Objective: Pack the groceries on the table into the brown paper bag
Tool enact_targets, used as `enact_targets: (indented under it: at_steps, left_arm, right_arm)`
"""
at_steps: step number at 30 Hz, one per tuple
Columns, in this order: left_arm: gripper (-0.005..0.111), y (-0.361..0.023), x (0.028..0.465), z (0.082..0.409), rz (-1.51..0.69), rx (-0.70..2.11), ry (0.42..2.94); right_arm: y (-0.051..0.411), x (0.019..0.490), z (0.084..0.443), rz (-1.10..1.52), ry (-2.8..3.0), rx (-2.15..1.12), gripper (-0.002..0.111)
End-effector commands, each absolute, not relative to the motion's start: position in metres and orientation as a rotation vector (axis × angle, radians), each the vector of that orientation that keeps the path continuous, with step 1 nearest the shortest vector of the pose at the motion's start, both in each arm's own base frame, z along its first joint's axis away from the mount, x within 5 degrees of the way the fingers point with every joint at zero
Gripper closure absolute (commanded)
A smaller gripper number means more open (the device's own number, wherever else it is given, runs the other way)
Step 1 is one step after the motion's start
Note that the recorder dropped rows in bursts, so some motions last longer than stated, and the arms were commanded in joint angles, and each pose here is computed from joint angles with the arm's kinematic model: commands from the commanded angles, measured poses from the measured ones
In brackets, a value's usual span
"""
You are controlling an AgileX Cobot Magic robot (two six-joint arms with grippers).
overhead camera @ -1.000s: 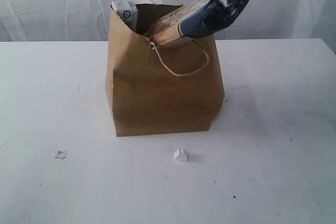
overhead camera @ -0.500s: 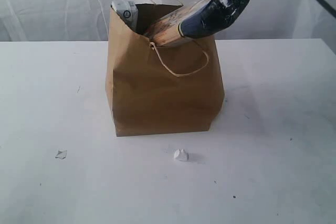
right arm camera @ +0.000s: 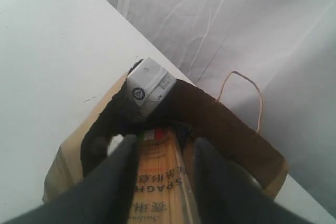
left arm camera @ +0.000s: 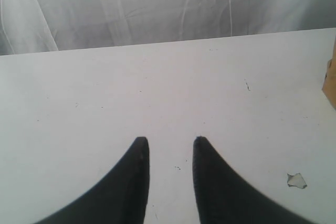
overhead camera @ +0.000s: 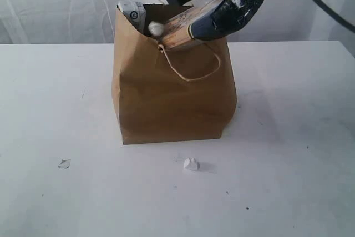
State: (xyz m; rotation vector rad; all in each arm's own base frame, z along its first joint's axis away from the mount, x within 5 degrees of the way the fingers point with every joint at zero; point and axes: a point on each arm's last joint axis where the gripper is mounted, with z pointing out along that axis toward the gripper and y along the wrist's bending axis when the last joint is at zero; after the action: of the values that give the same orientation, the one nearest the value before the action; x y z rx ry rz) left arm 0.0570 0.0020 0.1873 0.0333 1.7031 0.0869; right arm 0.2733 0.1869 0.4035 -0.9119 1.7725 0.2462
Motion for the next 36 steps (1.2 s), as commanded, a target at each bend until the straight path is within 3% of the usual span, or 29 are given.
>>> enact_targets:
  at_steps: [1, 12, 31, 36]
  left_arm:
    - [0.072, 0.002, 0.057, 0.187, 0.081, 0.022, 1.701]
    - [0.072, 0.002, 0.057, 0.187, 0.081, 0.023, 1.701]
    - [0.072, 0.002, 0.057, 0.187, 0.08, 0.021, 1.701]
    - [0.072, 0.002, 0.057, 0.187, 0.08, 0.021, 1.701]
  right_arm:
    - [0.187, 0.274, 0.405, 0.242, 1.757, -0.909, 0.056]
    - [0.173, 0.263, 0.431, 0.241, 1.681, -0.777, 0.056]
    - [0.055, 0.2, 0.495, -0.058, 1.661, -0.411, 0.056]
    - [0.028, 0.176, 0.493, -0.106, 1.794, -0.278, 0.056]
